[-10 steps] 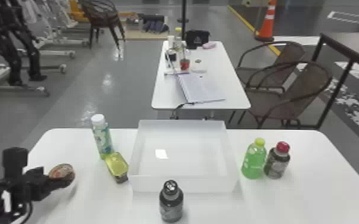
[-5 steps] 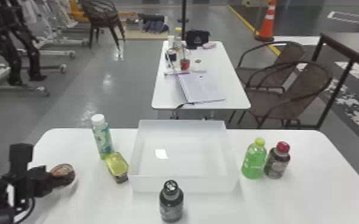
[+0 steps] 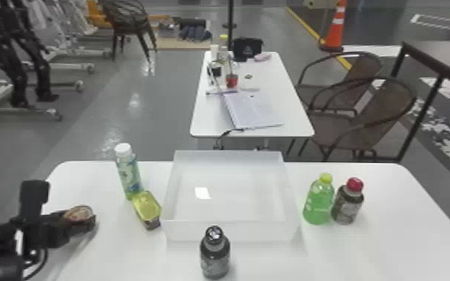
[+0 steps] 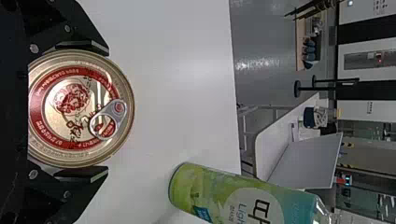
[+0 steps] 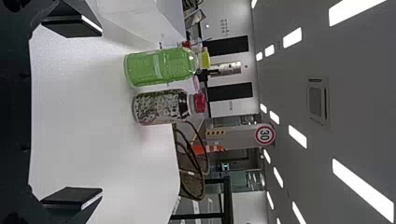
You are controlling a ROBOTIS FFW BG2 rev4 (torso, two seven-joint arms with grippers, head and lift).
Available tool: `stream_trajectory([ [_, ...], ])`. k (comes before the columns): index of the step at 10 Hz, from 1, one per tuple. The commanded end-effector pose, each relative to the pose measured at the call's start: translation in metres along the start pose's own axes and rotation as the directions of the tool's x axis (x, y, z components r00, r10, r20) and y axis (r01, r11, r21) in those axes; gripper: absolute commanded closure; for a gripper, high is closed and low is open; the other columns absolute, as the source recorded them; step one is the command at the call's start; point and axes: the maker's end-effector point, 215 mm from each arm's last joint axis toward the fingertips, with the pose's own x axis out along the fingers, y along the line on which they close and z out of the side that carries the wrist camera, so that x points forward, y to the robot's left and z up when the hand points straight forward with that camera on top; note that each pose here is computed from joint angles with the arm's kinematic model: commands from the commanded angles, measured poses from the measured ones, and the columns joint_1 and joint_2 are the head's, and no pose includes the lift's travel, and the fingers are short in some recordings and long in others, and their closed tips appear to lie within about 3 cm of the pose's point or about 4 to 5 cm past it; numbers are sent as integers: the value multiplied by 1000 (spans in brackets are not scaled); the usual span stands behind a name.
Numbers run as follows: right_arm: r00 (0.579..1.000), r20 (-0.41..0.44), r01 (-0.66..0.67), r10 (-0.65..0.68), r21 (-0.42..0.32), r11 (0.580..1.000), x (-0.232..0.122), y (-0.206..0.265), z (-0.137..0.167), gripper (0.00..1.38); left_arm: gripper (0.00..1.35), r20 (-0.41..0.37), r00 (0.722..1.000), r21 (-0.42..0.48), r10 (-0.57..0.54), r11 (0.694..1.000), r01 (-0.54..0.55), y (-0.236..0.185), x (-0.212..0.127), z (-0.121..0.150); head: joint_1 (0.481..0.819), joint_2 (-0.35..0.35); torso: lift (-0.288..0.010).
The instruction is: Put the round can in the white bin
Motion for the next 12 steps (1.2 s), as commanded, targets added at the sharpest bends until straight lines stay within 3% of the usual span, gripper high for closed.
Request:
stream_trajectory([
  [1, 1000, 0, 3, -3, 6, 1000, 0, 0, 0, 93, 826, 10, 1000, 14, 0, 1000, 0, -2, 1, 4, 549, 0, -100],
  [4, 1000, -1, 1, -1, 8, 1000, 0, 1, -1, 93, 826, 35, 999, 19, -6, 1000, 5, -6, -6, 13, 549, 0, -100],
  [6, 1000, -1, 1, -1, 8, 1000, 0, 1, -1, 93, 826, 102, 995, -7, -4, 1000, 5, -25, -29, 35, 549, 0, -100],
  [12, 1000, -1, -1, 1, 13, 1000, 2, 3, -1, 93, 826, 280, 931, -26, -235, 967, 252, -160, -49, 132, 549, 0, -100],
])
